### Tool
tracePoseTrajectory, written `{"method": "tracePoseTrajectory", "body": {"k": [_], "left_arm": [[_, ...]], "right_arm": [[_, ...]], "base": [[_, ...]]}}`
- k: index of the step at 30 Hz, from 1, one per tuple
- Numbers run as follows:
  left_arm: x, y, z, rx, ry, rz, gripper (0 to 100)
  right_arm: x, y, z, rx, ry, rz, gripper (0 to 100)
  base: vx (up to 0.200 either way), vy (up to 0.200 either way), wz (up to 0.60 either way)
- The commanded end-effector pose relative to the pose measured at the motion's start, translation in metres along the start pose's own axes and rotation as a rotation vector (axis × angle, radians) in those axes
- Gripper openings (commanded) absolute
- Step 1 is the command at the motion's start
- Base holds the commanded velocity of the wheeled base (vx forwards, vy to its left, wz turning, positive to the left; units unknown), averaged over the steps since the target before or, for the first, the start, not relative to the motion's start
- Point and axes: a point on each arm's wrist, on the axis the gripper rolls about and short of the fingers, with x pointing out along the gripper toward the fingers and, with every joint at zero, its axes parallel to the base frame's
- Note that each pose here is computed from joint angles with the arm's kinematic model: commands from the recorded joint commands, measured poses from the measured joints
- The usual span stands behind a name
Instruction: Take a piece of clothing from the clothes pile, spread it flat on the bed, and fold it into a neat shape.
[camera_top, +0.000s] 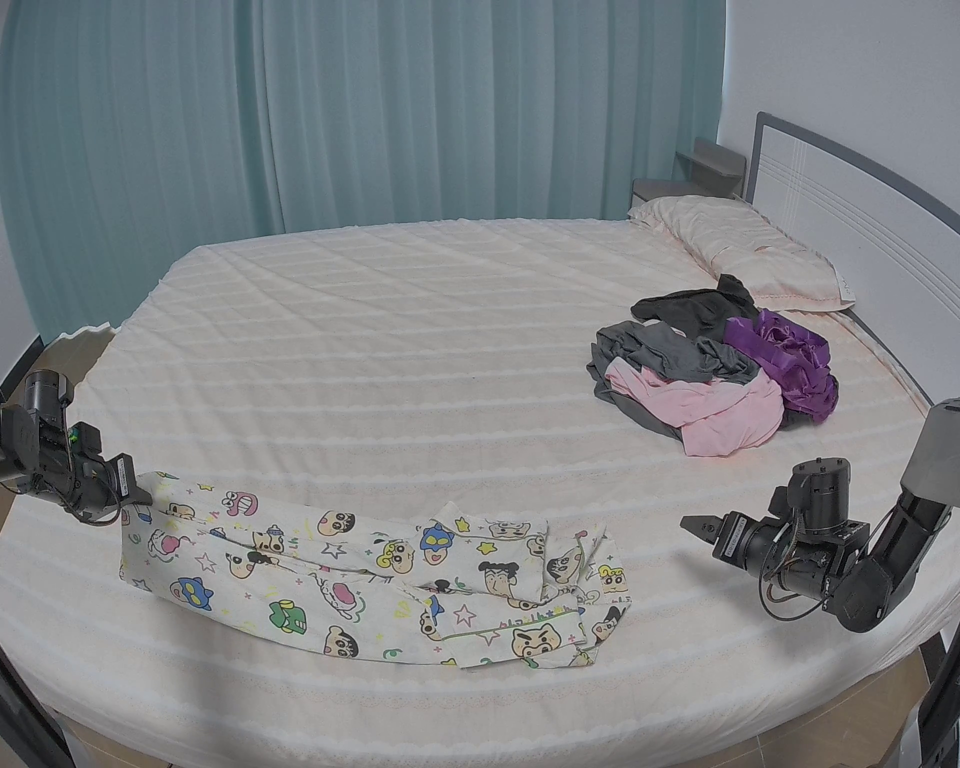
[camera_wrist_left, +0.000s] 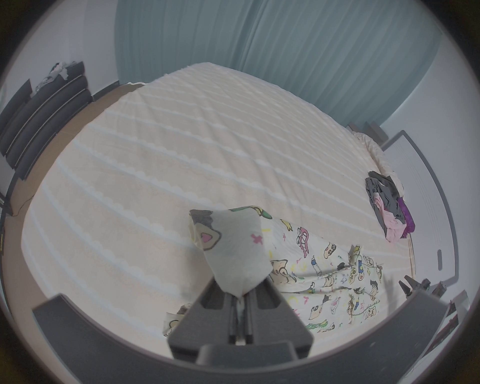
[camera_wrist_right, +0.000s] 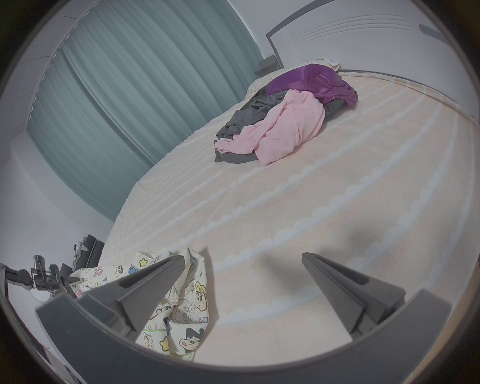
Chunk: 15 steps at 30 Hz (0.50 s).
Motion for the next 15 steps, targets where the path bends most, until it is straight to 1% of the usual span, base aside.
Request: {"method": "tracePoseTrajectory", "body": {"k": [1,3,6,9,11,12,13,14,15], "left_arm": [[-0.018,-0.041,-0.001,0.032,-0.027,0.0,0],[-0.02,-0.072,-0.008,0.033,-0.012,-0.01,0],[-0.019,-0.11,-0.02,0.047,0.004,0.001,0],[-0.016,-0.149,-0.037,0.076,0.004,0.026,0],[-0.015,-0.175,-0.052,0.104,0.025,0.026,0],[-0.016,-0.177,-0.053,0.107,0.026,0.024,0],[-0.017,-0.198,-0.063,0.133,0.032,0.01,0],[-0.018,-0.201,-0.064,0.134,0.031,0.007,0],[-0.017,-0.219,-0.073,0.141,0.03,-0.007,0]], "right_arm": [[-0.001,0.001,0.001,-0.001,-0.006,0.004,100],[-0.002,0.002,0.002,-0.001,-0.009,0.008,100],[-0.004,0.002,0.002,-0.001,-0.012,0.009,100],[-0.006,0.004,0.003,-0.003,-0.014,0.014,100],[-0.006,0.004,0.003,-0.003,-0.016,0.014,100],[-0.006,0.004,0.004,-0.003,-0.016,0.016,100],[-0.006,0.004,0.003,-0.003,-0.016,0.014,100],[-0.007,0.004,0.003,-0.003,-0.016,0.014,100],[-0.007,0.004,0.003,-0.003,-0.014,0.014,100]], "base": [[0.0,0.0,0.0],[0.0,0.0,0.0],[0.0,0.0,0.0],[0.0,0.0,0.0],[0.0,0.0,0.0],[0.0,0.0,0.0],[0.0,0.0,0.0],[0.0,0.0,0.0],[0.0,0.0,0.0]]}}
